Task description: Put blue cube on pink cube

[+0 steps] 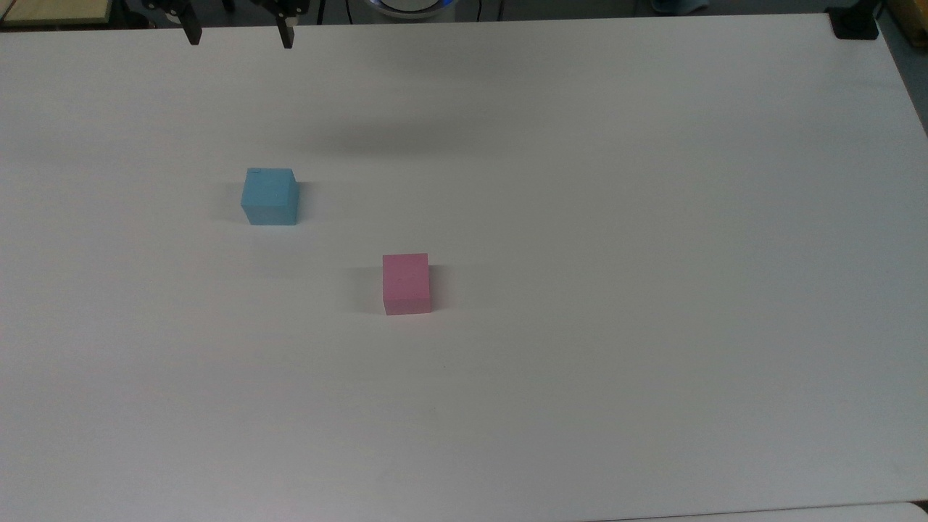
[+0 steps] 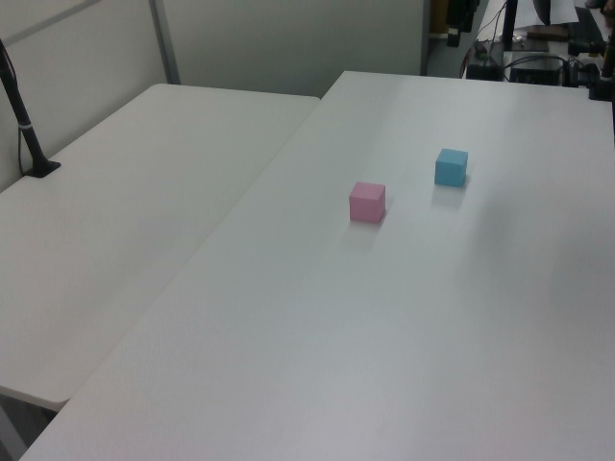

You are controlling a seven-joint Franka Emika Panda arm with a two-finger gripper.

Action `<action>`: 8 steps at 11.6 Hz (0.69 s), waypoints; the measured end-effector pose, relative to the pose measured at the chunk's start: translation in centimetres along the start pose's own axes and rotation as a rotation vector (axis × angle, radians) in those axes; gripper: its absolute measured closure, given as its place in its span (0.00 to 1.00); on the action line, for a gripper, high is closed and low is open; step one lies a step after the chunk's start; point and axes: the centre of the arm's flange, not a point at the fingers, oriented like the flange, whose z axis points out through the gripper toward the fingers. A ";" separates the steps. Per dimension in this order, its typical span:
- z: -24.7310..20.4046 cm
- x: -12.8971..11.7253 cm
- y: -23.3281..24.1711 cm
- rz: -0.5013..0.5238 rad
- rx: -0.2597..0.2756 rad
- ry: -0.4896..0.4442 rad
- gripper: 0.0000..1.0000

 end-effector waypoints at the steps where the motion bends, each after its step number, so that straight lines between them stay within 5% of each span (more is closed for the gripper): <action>1: 0.0 0.0 0.0 -0.001 0.000 0.000 0.00; 8: 0.1 0.0 -0.5 -0.011 0.002 -0.005 0.00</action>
